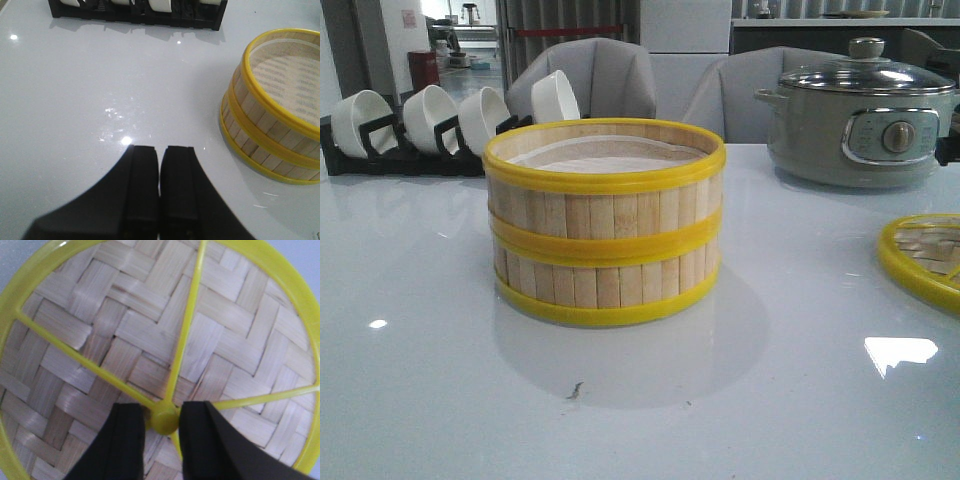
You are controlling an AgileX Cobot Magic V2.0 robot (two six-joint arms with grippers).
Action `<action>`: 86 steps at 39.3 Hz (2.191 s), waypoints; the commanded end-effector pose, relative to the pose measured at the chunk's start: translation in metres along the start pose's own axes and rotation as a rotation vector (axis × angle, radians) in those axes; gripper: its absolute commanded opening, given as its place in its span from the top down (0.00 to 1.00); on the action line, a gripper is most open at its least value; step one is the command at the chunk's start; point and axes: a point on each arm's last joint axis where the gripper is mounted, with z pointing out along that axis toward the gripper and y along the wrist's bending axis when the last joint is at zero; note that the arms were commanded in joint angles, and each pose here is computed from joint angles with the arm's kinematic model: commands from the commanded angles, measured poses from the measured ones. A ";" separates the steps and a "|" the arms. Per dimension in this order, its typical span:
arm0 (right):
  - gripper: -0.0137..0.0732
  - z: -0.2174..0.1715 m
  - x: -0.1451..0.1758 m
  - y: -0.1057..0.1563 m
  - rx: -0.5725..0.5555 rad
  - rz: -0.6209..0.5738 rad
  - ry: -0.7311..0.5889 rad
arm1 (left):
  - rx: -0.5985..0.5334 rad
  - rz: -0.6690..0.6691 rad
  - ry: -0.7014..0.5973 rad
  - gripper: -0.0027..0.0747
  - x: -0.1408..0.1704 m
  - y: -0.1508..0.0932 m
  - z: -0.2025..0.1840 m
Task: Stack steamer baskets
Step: 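Grasp the lid's yellow centre hub with the right gripper and lift, then carry the lid with the right gripper over the stacked baskets, then lower the lid onto the top basket and open the right gripper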
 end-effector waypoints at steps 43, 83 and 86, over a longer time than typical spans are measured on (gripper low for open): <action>0.78 -0.221 -0.014 0.141 -0.284 -0.320 -0.464 | 0.015 -0.006 -0.105 0.86 -0.015 -0.003 -0.005; 0.78 -0.186 0.029 0.305 -0.452 -0.655 -0.392 | 0.015 -0.006 -0.105 0.86 -0.015 -0.003 -0.005; 0.78 -0.186 0.029 0.305 -0.452 -0.655 -0.392 | 0.015 -0.006 -0.105 0.86 -0.015 -0.003 -0.005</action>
